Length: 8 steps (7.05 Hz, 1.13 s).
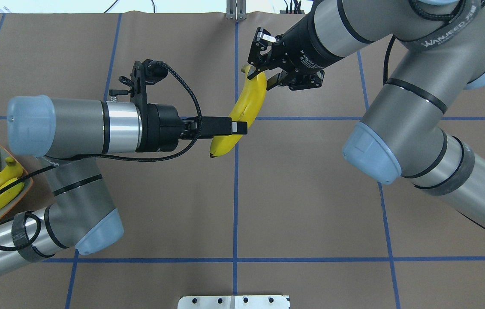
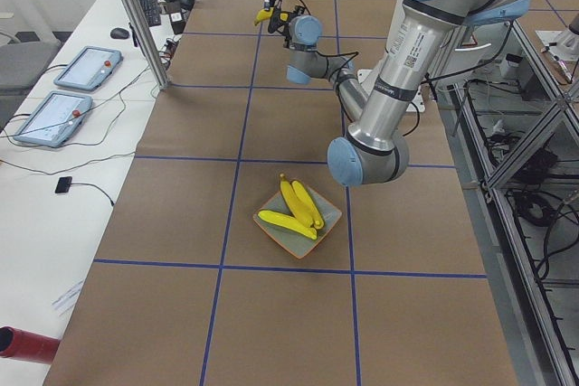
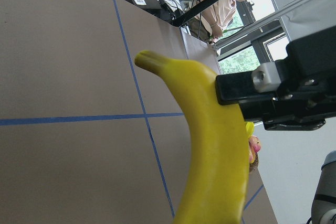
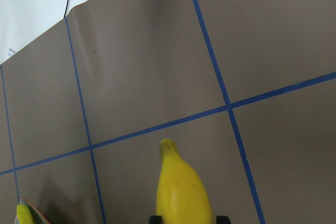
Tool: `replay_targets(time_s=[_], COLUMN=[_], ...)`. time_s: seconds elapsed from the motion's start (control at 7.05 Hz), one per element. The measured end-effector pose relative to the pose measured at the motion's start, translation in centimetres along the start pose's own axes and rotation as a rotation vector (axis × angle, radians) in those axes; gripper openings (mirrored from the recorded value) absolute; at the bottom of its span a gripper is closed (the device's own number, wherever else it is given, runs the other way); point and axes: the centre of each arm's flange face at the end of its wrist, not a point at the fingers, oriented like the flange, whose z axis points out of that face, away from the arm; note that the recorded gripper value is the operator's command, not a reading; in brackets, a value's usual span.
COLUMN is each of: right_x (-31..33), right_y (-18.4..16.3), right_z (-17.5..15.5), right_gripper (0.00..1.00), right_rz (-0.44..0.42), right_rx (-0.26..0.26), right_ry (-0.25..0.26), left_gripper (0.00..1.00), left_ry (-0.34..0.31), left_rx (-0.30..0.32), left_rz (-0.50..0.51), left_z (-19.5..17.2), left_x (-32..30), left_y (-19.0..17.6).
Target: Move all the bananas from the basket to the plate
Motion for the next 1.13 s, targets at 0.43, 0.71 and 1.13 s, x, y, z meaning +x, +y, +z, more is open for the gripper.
replay_targets(time_s=[0.43,0.71,1.13], right_x=[-0.1,-0.1,2.5], right_y=[0.0,-0.2,-3.7], right_z=[0.1,-0.3,-2.6], right_gripper=[1.00,1.00,1.00], right_rz=[-0.006,-0.022,-0.008], right_rx=[0.001,0.038,0.105], right_ry=[-0.002,-0.009,0.010], left_gripper=[0.00,0.00,0.00], left_ry=[0.040,0.039,0.008], left_rx=[-0.021,-0.031,-0.034], left_rz=[0.013,0.011,0.017], left_z=[0.2,0.2,-1.3], left_x=[0.7,0.5,-2.6], left_y=[1.5,2.1,2.9])
